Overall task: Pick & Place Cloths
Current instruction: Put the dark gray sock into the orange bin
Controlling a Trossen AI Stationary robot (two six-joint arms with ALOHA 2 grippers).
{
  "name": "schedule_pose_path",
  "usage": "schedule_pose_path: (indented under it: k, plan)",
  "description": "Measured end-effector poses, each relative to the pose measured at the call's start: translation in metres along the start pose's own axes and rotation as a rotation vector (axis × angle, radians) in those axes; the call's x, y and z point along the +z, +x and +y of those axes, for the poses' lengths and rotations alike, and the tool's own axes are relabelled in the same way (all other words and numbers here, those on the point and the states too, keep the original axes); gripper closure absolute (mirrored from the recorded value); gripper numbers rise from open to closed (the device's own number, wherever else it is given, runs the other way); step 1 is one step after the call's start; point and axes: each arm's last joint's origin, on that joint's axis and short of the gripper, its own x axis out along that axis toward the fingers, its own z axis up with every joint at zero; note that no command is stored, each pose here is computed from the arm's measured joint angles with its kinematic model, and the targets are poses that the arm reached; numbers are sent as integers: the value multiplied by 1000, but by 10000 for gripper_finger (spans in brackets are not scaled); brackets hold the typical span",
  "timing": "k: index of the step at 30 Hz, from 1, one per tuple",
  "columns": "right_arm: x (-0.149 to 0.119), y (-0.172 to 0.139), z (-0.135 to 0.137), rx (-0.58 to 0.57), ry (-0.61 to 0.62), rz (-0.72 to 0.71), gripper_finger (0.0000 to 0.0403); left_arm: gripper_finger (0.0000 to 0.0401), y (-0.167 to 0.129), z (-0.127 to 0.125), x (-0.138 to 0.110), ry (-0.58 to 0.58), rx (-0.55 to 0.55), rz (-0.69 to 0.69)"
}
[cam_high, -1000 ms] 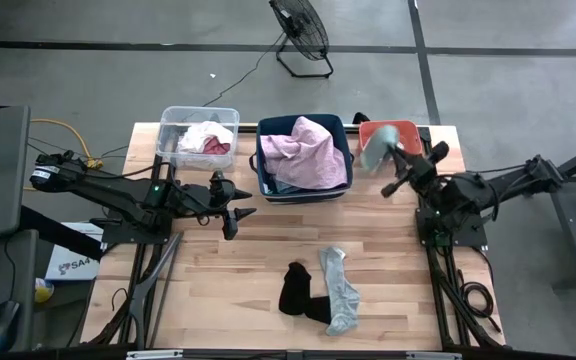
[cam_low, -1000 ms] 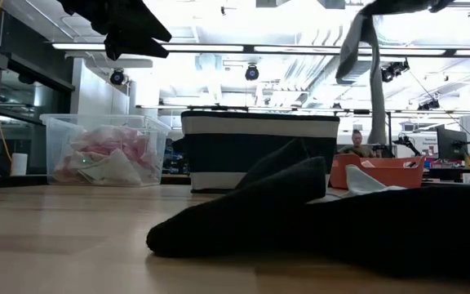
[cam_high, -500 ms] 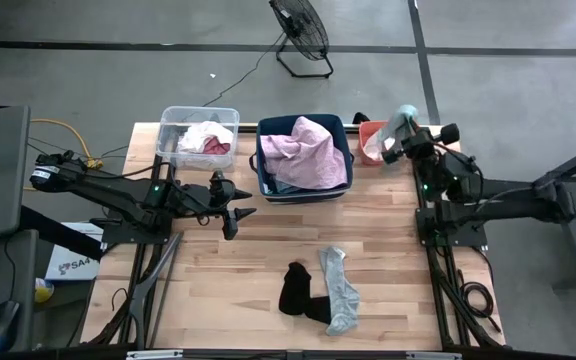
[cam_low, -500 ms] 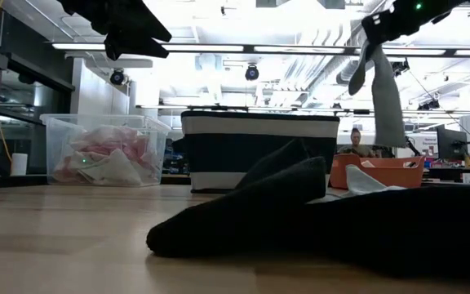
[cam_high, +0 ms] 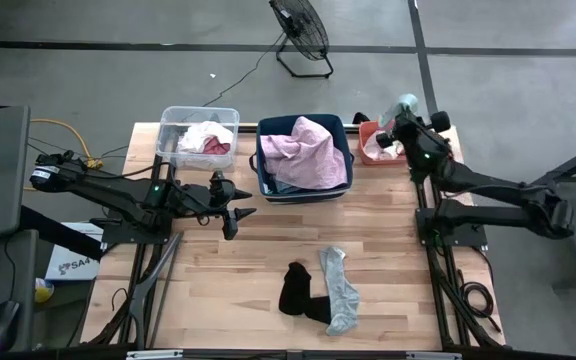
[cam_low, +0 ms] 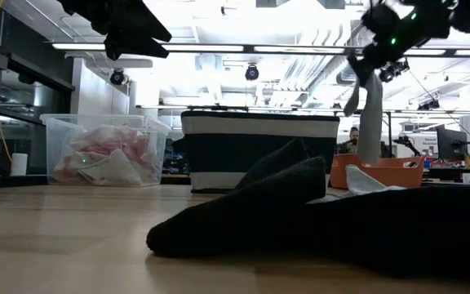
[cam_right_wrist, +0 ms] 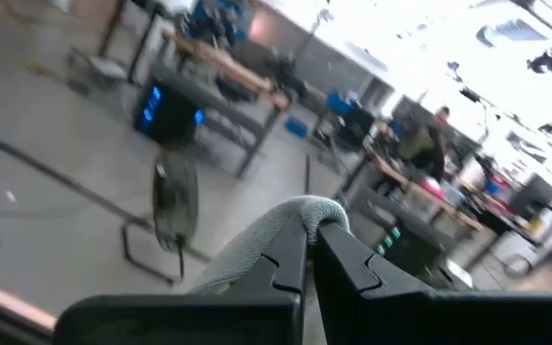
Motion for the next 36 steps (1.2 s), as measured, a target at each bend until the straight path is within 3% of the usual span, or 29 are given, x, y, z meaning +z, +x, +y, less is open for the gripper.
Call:
schedule_pose_path:
  k: [8, 24, 33, 36]
  plan:
    - [-31, 27, 20, 43, -33, 182, 399, 195, 0, 0, 0, 1, 0, 0]
    - [-81, 66, 35, 173, 147, 465, 399, 195, 0, 0, 0, 2, 1, 1]
    - [-68, 78, 30, 176, 252, 318, 399, 195, 0, 0, 0, 1, 0, 0]
    - [-62, 81, 26, 114, 286, 261, 399, 195, 0, 0, 0, 0, 0, 0]
